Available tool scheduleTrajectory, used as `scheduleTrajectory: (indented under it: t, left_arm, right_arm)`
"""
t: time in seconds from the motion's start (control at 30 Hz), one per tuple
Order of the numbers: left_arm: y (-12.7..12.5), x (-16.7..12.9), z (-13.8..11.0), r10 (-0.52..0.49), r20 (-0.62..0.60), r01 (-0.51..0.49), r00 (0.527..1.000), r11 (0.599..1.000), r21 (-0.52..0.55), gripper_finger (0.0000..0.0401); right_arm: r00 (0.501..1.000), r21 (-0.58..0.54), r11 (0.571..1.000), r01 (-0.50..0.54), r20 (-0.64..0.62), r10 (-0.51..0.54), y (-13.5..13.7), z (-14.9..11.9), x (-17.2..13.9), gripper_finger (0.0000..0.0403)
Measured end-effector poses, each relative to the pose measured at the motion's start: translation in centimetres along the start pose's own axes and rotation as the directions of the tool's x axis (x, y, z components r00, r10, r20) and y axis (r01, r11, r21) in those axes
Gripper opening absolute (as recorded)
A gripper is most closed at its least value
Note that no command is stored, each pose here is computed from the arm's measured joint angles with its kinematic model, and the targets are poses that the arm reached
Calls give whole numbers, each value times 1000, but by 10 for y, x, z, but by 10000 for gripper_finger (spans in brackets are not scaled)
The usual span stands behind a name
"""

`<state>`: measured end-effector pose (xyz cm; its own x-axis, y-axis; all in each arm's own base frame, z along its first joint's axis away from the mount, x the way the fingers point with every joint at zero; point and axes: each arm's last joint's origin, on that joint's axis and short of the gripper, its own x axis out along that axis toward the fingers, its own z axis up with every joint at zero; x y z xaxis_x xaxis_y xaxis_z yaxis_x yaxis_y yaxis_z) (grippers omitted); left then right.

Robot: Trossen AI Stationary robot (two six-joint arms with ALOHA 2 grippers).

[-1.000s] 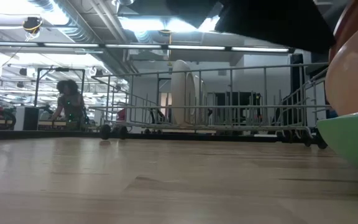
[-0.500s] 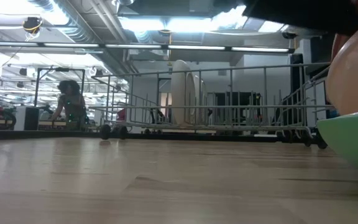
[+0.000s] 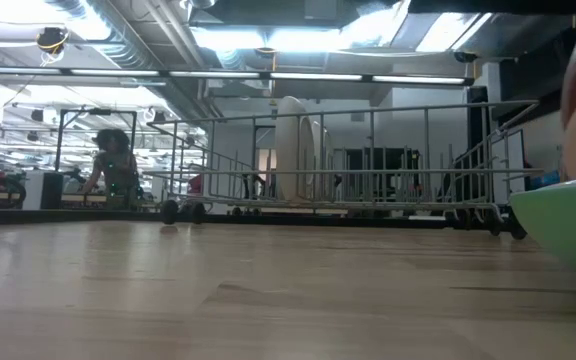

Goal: Sort dishes
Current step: Put the brown plate into the gray dishwasher rack

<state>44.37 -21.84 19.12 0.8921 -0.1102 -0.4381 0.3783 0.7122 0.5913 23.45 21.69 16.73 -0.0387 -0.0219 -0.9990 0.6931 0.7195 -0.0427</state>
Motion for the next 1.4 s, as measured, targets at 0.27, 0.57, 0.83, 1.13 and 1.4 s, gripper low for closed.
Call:
scheduleTrajectory:
  t: [0.27, 0.57, 0.83, 1.13, 1.4]
  left_arm:
    - [8, 3, 1, -63, 105, 61, 992, 998, 21, 141]
    - [17, 6, -3, -124, 164, 130, 979, 991, -27, 141]
    - [24, 10, -9, -161, 182, 169, 970, 985, -31, 141]
    - [29, 16, -19, -200, 194, 210, 960, 977, -30, 141]
    - [30, 17, -19, -200, 193, 199, 961, 980, 25, 89]
  right_arm:
    - [1000, 3, 1000, 0, 0, 0, 0, 0, 0, 1]
    - [1000, 3, 1000, -1, 0, 1, 0, 0, 0, 1]
    - [1000, 5, 1000, 0, 1, 0, 0, 0, 0, 1]
    - [1000, 5, 1000, -1, 2, 1, 0, 0, 0, 1]
    - [1000, 5, 1000, -2, 3, 2, 0, 0, 0, 1]
